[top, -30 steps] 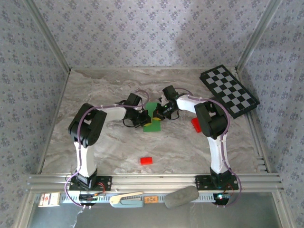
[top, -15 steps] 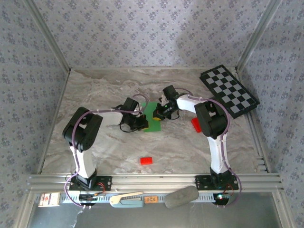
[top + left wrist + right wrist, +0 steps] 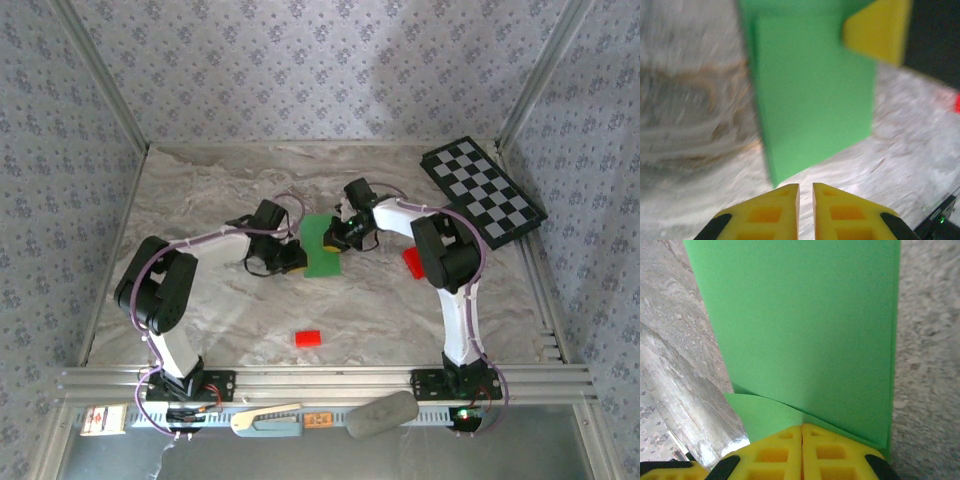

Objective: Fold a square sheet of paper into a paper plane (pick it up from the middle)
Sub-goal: Fold the triangle a second time at the center of the table, then pick up the paper from the center of the table.

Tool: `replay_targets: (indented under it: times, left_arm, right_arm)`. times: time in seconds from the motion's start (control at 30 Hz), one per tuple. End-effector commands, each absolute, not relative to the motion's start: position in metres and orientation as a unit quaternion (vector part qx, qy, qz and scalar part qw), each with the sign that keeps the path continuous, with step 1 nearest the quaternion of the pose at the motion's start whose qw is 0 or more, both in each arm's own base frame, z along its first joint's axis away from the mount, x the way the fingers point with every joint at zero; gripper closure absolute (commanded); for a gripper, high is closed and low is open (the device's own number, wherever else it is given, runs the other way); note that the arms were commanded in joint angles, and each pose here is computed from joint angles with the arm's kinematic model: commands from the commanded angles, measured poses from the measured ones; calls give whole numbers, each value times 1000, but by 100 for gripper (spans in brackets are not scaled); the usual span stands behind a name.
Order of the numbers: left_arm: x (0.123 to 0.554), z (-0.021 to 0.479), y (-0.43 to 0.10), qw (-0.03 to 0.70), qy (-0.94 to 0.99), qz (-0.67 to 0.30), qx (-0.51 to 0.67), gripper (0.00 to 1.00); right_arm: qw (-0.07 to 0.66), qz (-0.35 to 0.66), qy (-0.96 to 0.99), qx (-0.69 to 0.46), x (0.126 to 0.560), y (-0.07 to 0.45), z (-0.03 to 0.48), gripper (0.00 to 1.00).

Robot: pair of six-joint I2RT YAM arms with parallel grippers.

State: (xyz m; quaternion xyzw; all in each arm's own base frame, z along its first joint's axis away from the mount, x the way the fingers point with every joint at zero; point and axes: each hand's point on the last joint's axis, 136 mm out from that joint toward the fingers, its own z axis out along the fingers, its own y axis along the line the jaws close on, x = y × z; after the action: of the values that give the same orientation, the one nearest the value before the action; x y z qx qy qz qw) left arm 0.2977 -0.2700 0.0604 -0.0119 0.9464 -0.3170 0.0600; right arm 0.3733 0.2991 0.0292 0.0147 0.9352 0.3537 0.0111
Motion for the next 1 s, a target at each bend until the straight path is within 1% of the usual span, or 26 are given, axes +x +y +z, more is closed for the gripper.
replay_targets:
  times: [0.0, 0.1, 0.23, 0.33, 0.6, 0.97]
  left_arm:
    - [324, 88, -278, 110, 937, -330, -31, 84]
    - [332, 87, -286, 116, 934, -337, -37, 84]
    - [345, 78, -284, 122, 940, -315, -55, 85]
    - [354, 69, -285, 123, 943, -303, -67, 87]
    - [362, 43, -278, 114, 953, -264, -92, 93]
    - [346, 1, -258, 68, 966, -206, -143, 96]
  right_arm:
    - [61, 371, 926, 26, 387, 300, 80, 87]
    - [74, 370, 925, 49, 386, 293, 87, 79]
    - [83, 359, 926, 80, 382, 282, 82, 66]
    - [80, 350, 929, 94, 377, 277, 75, 61]
    - [57, 332, 935, 111, 370, 278, 53, 58]
    - [35, 323, 939, 111, 365, 288, 39, 56]
